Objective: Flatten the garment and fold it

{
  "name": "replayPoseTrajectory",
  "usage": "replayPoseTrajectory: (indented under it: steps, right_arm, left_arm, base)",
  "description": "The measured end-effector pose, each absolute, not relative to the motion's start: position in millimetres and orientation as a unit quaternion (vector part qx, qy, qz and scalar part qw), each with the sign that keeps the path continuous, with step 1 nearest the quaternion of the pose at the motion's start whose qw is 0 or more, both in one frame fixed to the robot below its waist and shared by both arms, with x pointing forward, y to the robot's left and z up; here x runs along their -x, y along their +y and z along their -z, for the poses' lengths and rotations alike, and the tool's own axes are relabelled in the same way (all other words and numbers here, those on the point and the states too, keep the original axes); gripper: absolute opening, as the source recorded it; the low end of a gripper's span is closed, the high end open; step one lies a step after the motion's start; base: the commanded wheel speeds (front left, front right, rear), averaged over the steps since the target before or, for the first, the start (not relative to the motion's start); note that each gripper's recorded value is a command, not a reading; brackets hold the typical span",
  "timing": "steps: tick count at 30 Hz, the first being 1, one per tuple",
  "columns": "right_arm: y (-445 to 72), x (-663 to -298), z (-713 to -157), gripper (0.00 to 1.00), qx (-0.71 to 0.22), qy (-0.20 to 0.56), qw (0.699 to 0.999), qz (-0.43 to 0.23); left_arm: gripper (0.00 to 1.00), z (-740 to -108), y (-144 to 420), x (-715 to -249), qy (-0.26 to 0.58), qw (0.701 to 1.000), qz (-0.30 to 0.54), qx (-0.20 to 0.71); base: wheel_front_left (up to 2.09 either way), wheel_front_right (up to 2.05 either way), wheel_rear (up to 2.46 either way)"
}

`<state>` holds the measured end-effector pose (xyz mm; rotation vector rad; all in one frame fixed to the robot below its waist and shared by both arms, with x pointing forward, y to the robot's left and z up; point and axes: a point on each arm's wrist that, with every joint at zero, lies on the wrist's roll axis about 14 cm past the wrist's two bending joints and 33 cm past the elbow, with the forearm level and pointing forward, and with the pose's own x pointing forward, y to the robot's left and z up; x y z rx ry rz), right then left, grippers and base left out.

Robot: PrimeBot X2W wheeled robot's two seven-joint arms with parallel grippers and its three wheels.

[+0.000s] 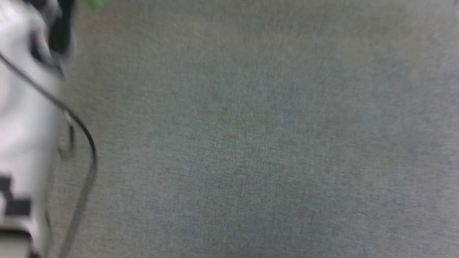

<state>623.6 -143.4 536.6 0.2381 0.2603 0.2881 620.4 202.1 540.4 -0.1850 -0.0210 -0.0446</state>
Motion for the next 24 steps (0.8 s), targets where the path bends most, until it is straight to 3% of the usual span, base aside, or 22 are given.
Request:
replayPoseTrajectory:
  steps: [13,24]
  right_arm:
    - [-178,-426,-438,0.00,-0.209,0.246,0.945,-0.056]
    - [-218,-328,-431,0.00,-0.144,0.306,0.941,0.008]
  left_arm:
    - [0.00,-429,195,-428,0.151,0.966,-0.034,0.209]
    - [0.00,-393,186,-322,0.275,0.927,-0.056,0.249]
  base:
    - [0.00,0.00,0.00]
    - [0.00,0.00,0.00]
